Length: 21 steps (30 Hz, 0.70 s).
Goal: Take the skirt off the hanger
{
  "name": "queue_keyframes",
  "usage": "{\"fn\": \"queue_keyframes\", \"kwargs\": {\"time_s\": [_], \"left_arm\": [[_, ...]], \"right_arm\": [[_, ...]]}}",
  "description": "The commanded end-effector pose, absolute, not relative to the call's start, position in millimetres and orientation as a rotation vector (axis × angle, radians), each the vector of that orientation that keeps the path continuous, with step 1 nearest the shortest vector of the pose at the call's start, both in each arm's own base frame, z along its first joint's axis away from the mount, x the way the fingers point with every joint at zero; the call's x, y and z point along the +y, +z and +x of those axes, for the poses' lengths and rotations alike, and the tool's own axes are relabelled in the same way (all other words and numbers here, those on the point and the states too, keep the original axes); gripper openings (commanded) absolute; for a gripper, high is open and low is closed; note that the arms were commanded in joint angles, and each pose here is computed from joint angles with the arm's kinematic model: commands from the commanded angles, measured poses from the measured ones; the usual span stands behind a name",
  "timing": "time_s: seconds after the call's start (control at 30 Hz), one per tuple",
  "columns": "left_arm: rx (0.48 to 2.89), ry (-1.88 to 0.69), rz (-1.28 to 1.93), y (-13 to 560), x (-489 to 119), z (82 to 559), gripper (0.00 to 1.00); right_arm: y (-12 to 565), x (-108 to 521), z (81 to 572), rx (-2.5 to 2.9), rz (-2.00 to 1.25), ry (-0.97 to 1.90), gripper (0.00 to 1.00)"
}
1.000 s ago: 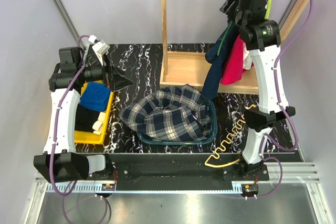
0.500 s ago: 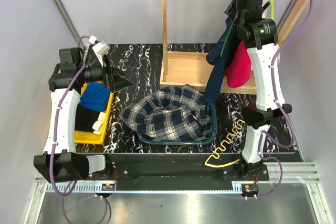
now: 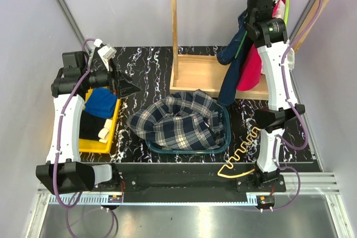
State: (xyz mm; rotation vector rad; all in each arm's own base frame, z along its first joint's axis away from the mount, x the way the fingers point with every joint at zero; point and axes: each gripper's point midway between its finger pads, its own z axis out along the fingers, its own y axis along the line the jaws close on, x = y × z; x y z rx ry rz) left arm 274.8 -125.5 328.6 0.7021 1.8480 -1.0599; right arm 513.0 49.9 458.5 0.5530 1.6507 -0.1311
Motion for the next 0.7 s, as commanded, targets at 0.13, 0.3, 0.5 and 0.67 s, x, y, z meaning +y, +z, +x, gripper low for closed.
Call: {"fn": "queue_keyframes", "kwargs": {"time_s": [0.13, 0.3, 0.5, 0.67], "left_arm": [[1.809, -1.030, 0.740, 330.6, -123.4, 279.3, 0.98], [1.808, -1.055, 0.724, 337.1, -123.9, 286.9, 0.99], [1.775, -1.098, 0.738, 354.5, -132.3, 286.4, 0.99], [1.732, -1.130, 0.755, 375.2, -143.4, 279.5, 0.99]], "right_arm": [[524.4, 41.0, 500.6, 1.490, 0.477, -0.071, 0.00], [584.0, 43.6, 476.4, 1.344, 0.395, -0.002, 0.00], [648.7, 70.6, 429.7, 1.173, 0.283, 0.195, 0.00], [639.6, 117.2, 386.5, 1.280, 0.088, 0.422, 0.00]]}}
